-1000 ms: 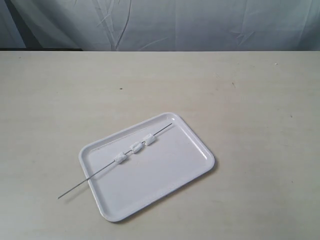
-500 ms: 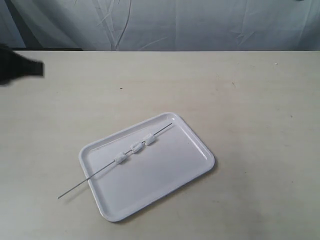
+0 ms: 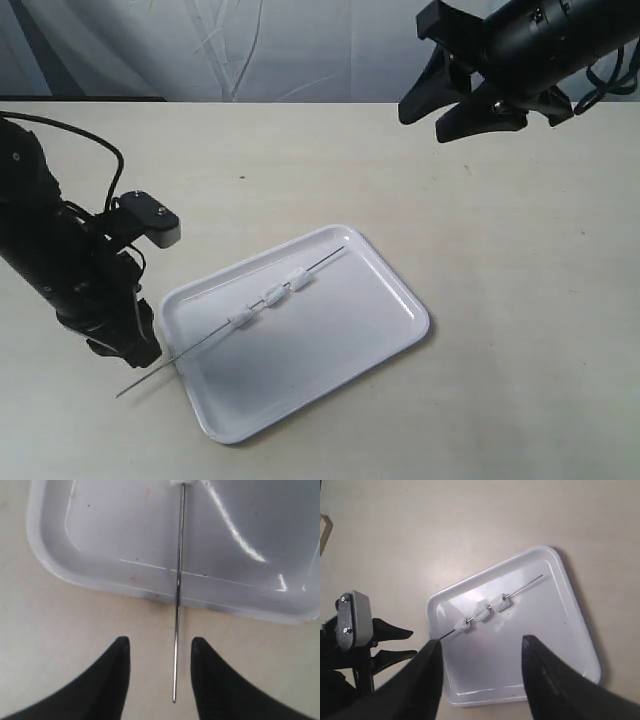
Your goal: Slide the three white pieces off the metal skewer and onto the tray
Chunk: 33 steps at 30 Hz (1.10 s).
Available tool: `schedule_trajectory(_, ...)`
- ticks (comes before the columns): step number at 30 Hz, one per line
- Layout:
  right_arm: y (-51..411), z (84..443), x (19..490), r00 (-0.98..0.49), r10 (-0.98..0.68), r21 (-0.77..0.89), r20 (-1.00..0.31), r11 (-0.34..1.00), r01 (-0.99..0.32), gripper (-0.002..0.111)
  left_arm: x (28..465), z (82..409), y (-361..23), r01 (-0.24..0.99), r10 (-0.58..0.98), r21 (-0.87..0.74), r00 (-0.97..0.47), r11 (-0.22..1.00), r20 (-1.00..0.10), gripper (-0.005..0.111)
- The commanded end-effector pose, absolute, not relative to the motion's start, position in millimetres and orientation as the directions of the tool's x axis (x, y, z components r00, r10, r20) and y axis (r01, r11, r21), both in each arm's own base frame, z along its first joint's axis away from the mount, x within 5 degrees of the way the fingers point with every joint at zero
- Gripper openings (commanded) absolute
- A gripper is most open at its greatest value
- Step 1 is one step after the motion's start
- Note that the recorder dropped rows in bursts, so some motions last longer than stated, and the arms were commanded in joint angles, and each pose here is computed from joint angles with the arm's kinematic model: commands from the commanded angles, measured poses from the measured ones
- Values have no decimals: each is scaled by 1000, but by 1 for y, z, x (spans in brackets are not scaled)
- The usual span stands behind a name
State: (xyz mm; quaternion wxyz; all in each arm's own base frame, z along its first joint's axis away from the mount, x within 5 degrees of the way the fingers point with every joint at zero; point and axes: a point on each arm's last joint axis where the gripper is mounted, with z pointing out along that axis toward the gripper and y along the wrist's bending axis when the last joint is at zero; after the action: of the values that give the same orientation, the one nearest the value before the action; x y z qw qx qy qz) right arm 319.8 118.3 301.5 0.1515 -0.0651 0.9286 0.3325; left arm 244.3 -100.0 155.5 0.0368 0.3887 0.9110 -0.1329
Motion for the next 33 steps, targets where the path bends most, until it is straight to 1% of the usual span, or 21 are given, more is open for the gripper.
schedule_trajectory(1,124,284,317,-949,-77,589,-306,768,-252,47,242,152,-100,734,723,-218,-676,644,-140,39)
schedule_trajectory(5,143,264,311,-941,-80,568,-328,780,-264,47,238,152,-102,773,769,-226,-627,593,-126,35)
schedule_trajectory(9,155,262,309,-937,-83,573,-340,772,-277,47,232,151,-115,833,831,-191,-544,520,-111,35)
schedule_trajectory(12,157,262,308,-936,-83,577,-341,768,-278,47,229,150,-121,856,857,-158,-508,492,-86,35)
schedule_trajectory(16,157,262,307,-938,-86,580,-336,766,-278,47,228,149,-120,852,854,-137,-516,505,-63,35)
schedule_trajectory(21,157,262,306,-940,-97,583,-326,762,-280,47,223,132,-116,843,840,-111,-536,527,-81,35)
schedule_trajectory(29,157,262,308,-936,-91,573,-341,769,-283,47,222,132,-119,822,818,-135,-567,553,-101,35)
schedule_trajectory(31,157,262,308,-935,-90,572,-342,770,-283,47,223,132,-119,822,817,-131,-567,554,-105,33)
schedule_trajectory(33,157,262,308,-935,-90,572,-342,770,-283,47,223,132,-119,822,817,-131,-567,554,-105,26)
